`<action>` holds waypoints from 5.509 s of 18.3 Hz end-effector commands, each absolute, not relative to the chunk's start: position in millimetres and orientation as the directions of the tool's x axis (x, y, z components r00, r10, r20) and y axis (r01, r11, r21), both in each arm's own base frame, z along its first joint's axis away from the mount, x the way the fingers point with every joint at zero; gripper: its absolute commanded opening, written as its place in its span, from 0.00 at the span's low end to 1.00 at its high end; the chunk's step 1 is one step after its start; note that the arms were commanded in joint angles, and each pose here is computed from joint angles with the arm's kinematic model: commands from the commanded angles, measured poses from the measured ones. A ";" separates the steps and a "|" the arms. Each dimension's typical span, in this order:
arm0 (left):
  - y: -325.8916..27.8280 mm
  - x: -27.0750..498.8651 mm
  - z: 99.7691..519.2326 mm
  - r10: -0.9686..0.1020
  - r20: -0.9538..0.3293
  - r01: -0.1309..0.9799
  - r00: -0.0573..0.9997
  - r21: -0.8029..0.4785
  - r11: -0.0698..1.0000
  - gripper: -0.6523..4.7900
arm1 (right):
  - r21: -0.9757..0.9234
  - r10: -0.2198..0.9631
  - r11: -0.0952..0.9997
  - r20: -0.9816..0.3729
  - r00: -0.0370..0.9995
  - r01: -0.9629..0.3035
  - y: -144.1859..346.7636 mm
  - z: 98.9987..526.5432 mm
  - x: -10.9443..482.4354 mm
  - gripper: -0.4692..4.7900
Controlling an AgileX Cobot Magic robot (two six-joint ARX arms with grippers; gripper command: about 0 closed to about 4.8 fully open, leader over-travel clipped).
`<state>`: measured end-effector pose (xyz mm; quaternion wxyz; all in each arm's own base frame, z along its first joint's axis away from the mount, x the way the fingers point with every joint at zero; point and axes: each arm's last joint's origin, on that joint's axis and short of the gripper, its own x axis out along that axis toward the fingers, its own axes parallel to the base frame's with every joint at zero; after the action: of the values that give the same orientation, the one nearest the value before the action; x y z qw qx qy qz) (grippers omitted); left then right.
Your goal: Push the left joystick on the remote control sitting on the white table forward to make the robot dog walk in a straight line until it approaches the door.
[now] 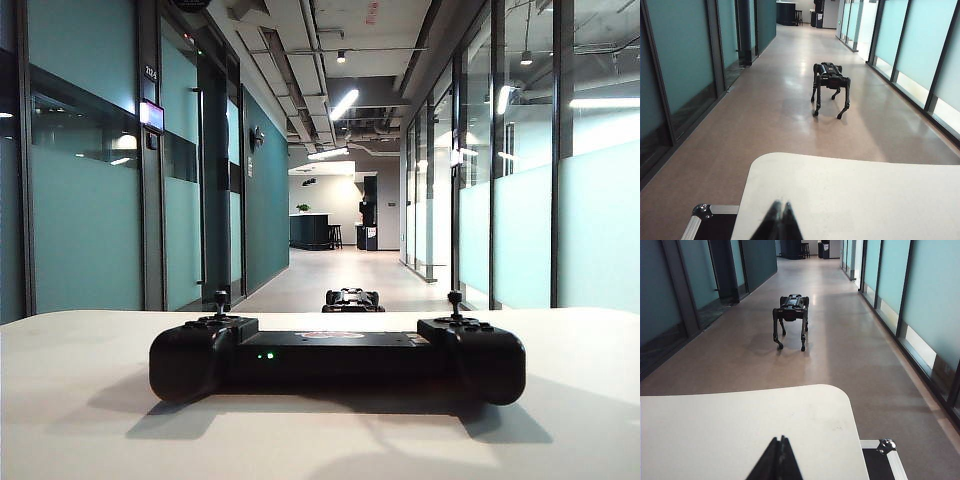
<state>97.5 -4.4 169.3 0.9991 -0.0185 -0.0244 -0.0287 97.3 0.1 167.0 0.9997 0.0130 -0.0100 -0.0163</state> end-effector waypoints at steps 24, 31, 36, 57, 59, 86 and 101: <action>-7.1 97.5 276.8 -0.146 0.058 0.150 0.988 -0.058 0.987 0.11 | 0.034 0.015 0.999 0.075 0.997 -0.018 1.4 292.8 85.2 0.08; -12.9 117.9 328.0 -0.308 -0.060 0.293 0.949 -0.188 0.938 0.11 | 0.035 0.092 0.995 -0.053 0.994 -0.090 8.1 325.2 111.1 0.08; -23.0 139.6 342.8 -0.362 -0.189 0.326 0.913 -0.197 0.925 0.11 | 0.121 0.182 0.980 -0.223 0.958 -0.158 28.2 333.4 130.7 0.08; -101.4 173.6 326.5 -0.646 -0.495 0.629 0.581 -0.231 0.743 0.11 | 0.124 0.271 0.938 -0.844 0.463 -0.323 144.8 270.0 167.5 0.60; -101.1 173.9 326.5 -0.638 -0.496 0.624 0.588 -0.224 0.749 0.11 | 0.122 0.253 0.938 -0.879 0.403 -0.323 150.2 257.7 174.1 0.79; -102.9 173.2 326.1 -0.686 -0.489 0.662 0.539 -0.259 0.704 0.11 | 0.043 0.120 0.956 -0.959 0.255 -0.290 181.8 175.0 219.5 0.79; -102.9 173.1 325.3 -0.685 -0.493 0.661 0.536 -0.260 0.704 0.11 | 0.061 0.116 0.974 -0.961 0.250 -0.218 179.2 174.8 220.9 0.42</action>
<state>173.3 -102.5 323.4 0.8765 -0.0232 0.2968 -0.3784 221.1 177.3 172.9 0.7869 -0.0712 0.6025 0.1127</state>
